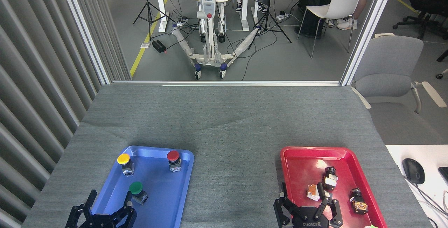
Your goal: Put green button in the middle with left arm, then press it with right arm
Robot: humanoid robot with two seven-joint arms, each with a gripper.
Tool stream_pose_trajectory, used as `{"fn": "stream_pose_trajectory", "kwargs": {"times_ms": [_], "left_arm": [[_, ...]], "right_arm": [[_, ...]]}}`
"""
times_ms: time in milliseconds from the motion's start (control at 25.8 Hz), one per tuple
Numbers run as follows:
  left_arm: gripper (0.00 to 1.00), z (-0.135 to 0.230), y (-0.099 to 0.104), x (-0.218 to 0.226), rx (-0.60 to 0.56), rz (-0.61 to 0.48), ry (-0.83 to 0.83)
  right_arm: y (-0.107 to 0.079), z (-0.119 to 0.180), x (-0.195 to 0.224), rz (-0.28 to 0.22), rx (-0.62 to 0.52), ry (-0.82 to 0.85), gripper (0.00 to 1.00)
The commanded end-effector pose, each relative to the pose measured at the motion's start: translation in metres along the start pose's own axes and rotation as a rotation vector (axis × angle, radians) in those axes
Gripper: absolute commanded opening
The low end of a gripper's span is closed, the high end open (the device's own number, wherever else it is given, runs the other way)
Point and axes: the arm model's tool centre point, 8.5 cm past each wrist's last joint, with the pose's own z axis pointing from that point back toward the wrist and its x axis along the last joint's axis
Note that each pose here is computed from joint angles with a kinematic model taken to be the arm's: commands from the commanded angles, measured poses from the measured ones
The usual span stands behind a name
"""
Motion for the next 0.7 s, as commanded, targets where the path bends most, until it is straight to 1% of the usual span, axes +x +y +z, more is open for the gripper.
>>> {"fn": "stream_pose_trajectory", "kwargs": {"times_ms": [0,310,659], "left_arm": [[0.99,0.0002,-0.0006,-0.0002,-0.002,0.000,0.002],[0.99,-0.0041,0.0013,-0.0007,0.014,-0.003,-0.006],[0.99,-0.0038,-0.0025,0.0008,0.003,0.002,-0.021]], "right_arm": [[0.0001,0.0000,-0.0003,0.000,0.000,0.001,1.00],[0.0001,0.0000,0.0003,0.000,0.000,-0.001,1.00],[0.0014,0.0016,0.0001,0.000,0.005,0.000,1.00]]}}
